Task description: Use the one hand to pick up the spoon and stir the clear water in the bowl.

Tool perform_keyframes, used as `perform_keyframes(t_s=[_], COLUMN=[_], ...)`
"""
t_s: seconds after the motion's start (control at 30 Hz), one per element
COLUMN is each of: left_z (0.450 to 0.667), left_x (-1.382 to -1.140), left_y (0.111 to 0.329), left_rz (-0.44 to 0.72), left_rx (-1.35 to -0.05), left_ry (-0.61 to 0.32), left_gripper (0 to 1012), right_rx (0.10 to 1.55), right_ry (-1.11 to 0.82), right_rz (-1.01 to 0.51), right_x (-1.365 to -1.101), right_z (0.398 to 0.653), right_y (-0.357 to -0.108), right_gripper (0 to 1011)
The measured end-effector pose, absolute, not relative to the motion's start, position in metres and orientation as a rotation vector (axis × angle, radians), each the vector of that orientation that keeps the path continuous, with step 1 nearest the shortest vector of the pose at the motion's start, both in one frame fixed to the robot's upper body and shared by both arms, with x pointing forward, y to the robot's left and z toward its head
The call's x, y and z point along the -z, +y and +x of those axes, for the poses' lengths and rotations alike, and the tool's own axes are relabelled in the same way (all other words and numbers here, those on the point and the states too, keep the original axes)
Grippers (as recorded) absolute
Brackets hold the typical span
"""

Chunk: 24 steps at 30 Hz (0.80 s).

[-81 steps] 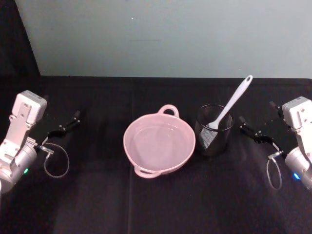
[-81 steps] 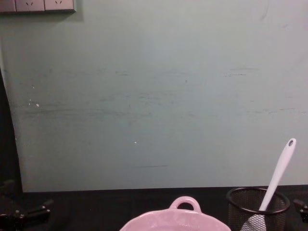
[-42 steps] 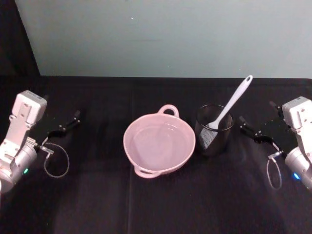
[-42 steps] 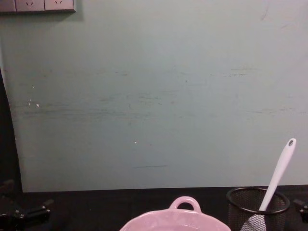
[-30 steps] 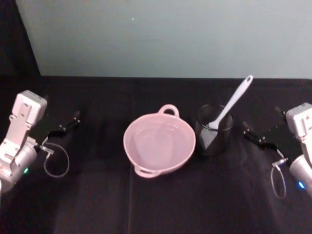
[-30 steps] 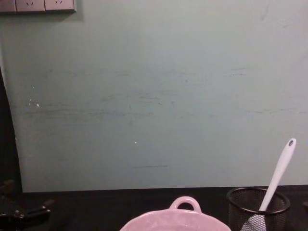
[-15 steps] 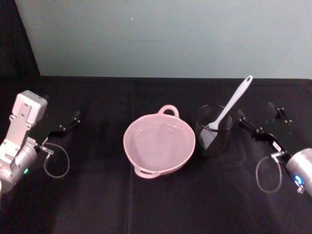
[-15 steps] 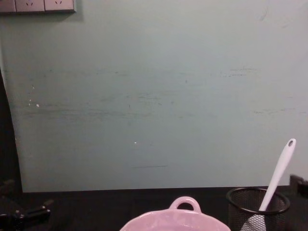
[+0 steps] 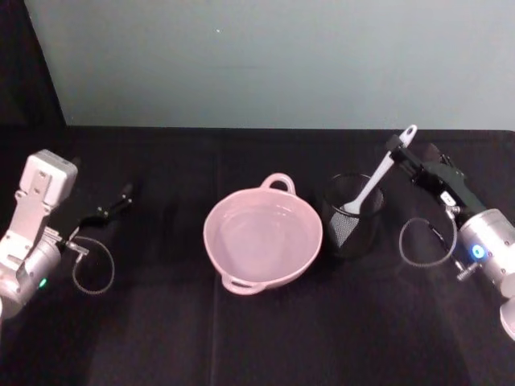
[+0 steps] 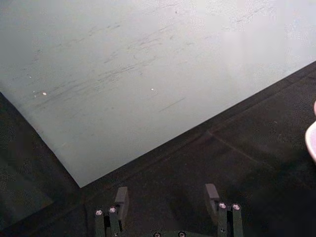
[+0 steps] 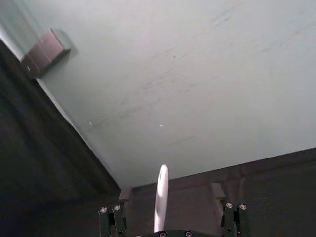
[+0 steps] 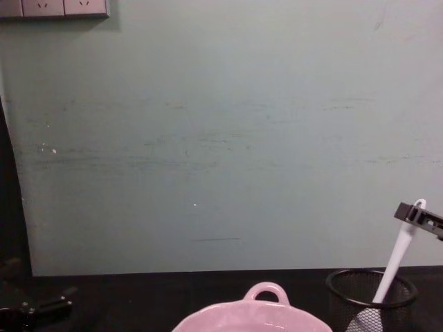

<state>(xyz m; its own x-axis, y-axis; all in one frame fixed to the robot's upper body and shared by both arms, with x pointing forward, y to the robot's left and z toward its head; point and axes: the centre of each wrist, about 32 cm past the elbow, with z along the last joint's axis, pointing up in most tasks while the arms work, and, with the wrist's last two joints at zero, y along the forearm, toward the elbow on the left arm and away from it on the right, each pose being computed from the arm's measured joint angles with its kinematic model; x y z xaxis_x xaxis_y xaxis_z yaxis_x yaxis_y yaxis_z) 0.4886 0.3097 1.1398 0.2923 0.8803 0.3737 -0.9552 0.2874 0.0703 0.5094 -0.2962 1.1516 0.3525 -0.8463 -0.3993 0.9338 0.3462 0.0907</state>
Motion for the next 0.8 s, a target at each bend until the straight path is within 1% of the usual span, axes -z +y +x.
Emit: perform_keyframes(t_s=[0.17, 0.4, 0.43, 0.47, 0.57, 0.6, 0.7, 0.77, 0.8], left_z=[0.489, 0.489, 0.489, 0.489, 0.489, 0.489, 0.489, 0.489, 0.489], left_x=[-1.14, -1.14, -1.14, -1.14, -1.14, -1.14, -1.14, -1.14, -1.14], left_y=[0.31, 0.31, 0.31, 0.31, 0.31, 0.31, 0.31, 0.31, 0.31], left_rz=[0.304, 0.304, 0.304, 0.304, 0.305, 0.304, 0.304, 0.304, 0.304], left_rx=[-1.248, -1.248, -1.248, -1.248, -1.248, -1.248, -1.248, -1.248, -1.248], left_ry=[-0.285, -0.285, -0.285, -0.285, -0.285, -0.285, -0.285, -0.285, -0.285], left_gripper=[1011, 1011, 1011, 1011, 1011, 1011, 1011, 1011, 1011], right_rx=[1.138, 1.1, 1.099, 1.095, 1.096, 1.097, 1.102, 1.101, 1.101], right_ry=[0.418, 0.469, 0.472, 0.477, 0.483, 0.485, 0.49, 0.491, 0.491], right_rz=[0.412, 0.444, 0.446, 0.446, 0.445, 0.444, 0.443, 0.441, 0.44], right_x=[-1.152, -1.154, -1.154, -1.154, -1.155, -1.154, -1.154, -1.154, -1.154], right_z=[0.525, 0.535, 0.535, 0.536, 0.536, 0.536, 0.536, 0.536, 0.535], right_y=[-0.294, -0.293, -0.293, -0.292, -0.292, -0.292, -0.292, -0.292, -0.293], right_gripper=[1003, 996, 979, 939, 896, 846, 791, 719, 707])
